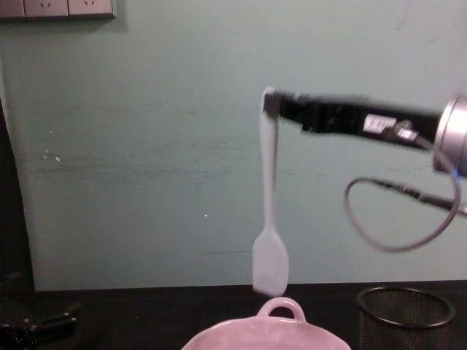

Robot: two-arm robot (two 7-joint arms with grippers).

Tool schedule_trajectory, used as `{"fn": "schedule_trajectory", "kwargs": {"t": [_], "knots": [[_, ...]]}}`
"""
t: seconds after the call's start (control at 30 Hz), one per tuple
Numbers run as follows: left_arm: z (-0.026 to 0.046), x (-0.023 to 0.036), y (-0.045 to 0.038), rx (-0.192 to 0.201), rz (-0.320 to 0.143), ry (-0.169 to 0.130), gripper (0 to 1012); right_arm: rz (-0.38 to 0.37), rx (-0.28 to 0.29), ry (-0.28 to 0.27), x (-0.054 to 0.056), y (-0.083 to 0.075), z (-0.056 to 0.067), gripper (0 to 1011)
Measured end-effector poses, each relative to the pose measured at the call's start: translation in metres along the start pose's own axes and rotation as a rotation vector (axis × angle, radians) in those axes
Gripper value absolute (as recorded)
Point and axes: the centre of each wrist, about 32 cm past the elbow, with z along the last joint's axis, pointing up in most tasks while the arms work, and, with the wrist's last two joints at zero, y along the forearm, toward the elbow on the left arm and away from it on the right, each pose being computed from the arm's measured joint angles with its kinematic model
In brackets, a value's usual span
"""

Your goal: Use the one hand to pick up the spoon and stir the clear water in the bowl.

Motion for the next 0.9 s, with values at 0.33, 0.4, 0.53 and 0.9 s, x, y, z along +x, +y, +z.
{"fn": "schedule_trajectory", "kwargs": {"t": [0.33, 0.4, 0.53, 0.9], "knots": [[0.0000, 0.0000, 0.0000, 0.000, 0.000, 0.000, 1011, -0.077, 0.094, -0.073, 0.009, -0.022, 0.036, 75], [0.0000, 0.0000, 0.0000, 0.000, 0.000, 0.000, 1011, -0.090, 0.100, -0.082, 0.011, -0.027, 0.041, 75], [0.0000, 0.0000, 0.0000, 0.000, 0.000, 0.000, 1011, -0.135, 0.115, -0.100, 0.013, -0.042, 0.049, 75], [0.0000, 0.0000, 0.0000, 0.000, 0.000, 0.000, 1011, -0.228, 0.046, -0.064, 0.018, -0.066, 0.038, 75]]}}
